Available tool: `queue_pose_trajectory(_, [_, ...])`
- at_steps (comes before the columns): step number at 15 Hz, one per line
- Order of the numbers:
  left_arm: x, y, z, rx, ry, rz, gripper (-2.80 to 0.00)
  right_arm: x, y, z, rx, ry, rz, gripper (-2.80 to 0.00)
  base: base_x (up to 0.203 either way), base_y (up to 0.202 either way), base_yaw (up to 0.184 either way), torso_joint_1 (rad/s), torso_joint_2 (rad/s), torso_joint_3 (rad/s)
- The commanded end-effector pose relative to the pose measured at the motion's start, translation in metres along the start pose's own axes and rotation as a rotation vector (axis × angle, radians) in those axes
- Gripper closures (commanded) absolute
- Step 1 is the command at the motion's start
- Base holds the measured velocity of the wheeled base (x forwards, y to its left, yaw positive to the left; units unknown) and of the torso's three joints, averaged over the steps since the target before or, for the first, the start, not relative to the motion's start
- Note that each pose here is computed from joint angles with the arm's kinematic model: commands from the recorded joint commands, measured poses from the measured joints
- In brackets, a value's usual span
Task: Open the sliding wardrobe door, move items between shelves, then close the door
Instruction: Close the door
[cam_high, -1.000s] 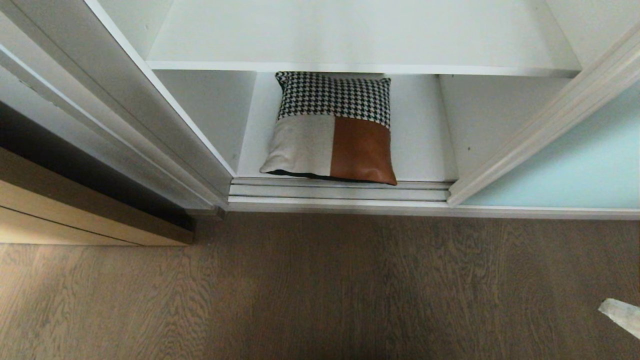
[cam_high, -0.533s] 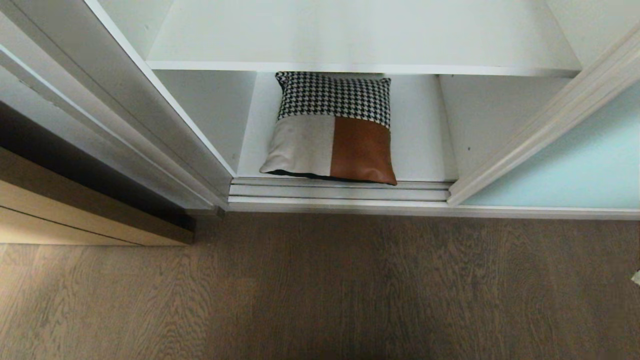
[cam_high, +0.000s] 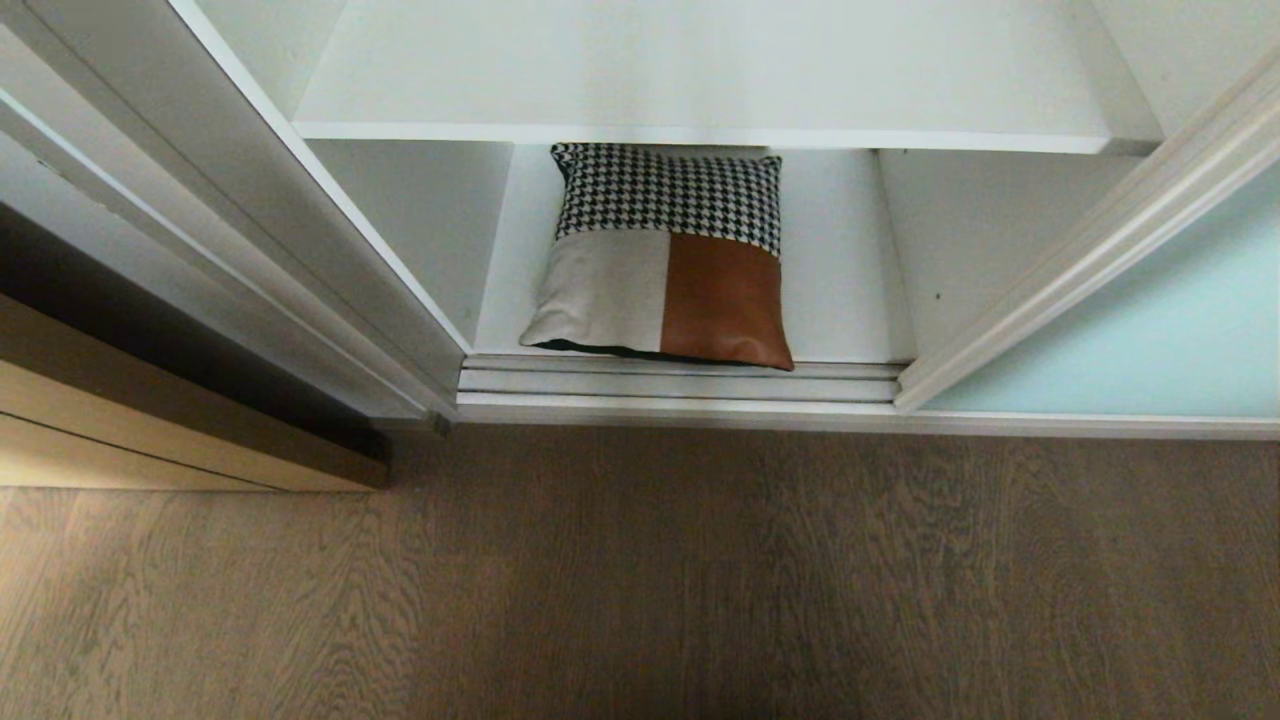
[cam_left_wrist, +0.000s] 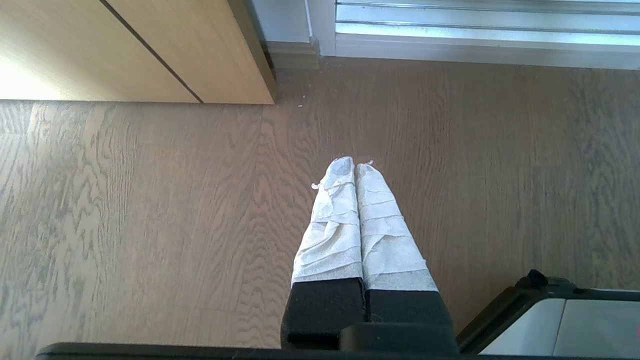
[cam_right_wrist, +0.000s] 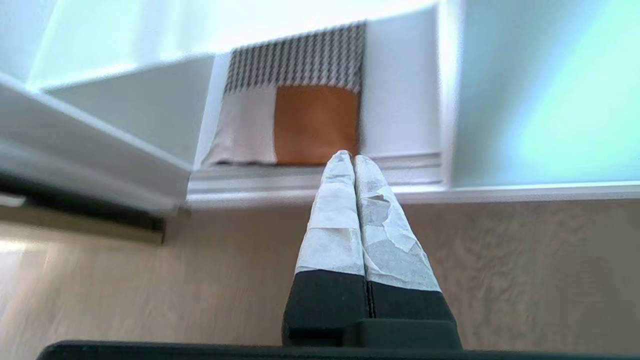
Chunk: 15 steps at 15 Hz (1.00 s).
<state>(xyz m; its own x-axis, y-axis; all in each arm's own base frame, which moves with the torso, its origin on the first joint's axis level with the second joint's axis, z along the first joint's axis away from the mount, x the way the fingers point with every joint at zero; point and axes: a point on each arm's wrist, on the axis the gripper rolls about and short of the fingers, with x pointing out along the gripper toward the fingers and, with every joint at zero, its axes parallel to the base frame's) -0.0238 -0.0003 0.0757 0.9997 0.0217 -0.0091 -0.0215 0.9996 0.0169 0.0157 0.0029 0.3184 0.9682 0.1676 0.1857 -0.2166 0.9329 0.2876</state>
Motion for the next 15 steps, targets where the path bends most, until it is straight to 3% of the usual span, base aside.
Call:
queue_pose_trajectory(1, [0.0,0.0,0.0,0.0,0.006,0.001,0.0,-0.003,0.006,0.021,-0.006,-0.01,-0.047,0.0,0.0,0.0,0.0,0.0,0.0,0.0])
queue_pose_trajectory(4, [0.0,0.0,0.0,0.0,0.006,0.001,0.0,-0.004,0.012,0.033,-0.02,-0.002,-0.086,0.0,0.0,0.0,0.0,0.0,0.0,0.0])
queue_pose_trajectory(8, [0.0,0.0,0.0,0.0,0.006,0.001,0.0,0.016,0.009,0.037,0.01,0.02,-0.048,0.0,0.0,0.0,0.0,0.0,0.0,0.0])
queue_pose_trajectory(11, [0.0,0.0,0.0,0.0,0.006,0.001,0.0,0.04,-0.005,0.046,0.095,0.002,0.003,0.0,0.0,0.0,0.0,0.0,0.0,0.0])
queue_pose_trajectory(15, [0.0,0.0,0.0,0.0,0.006,0.001,0.0,0.06,-0.026,0.048,0.081,-0.021,-0.019,0.0,0.0,0.0,0.0,0.0,0.0,0.0])
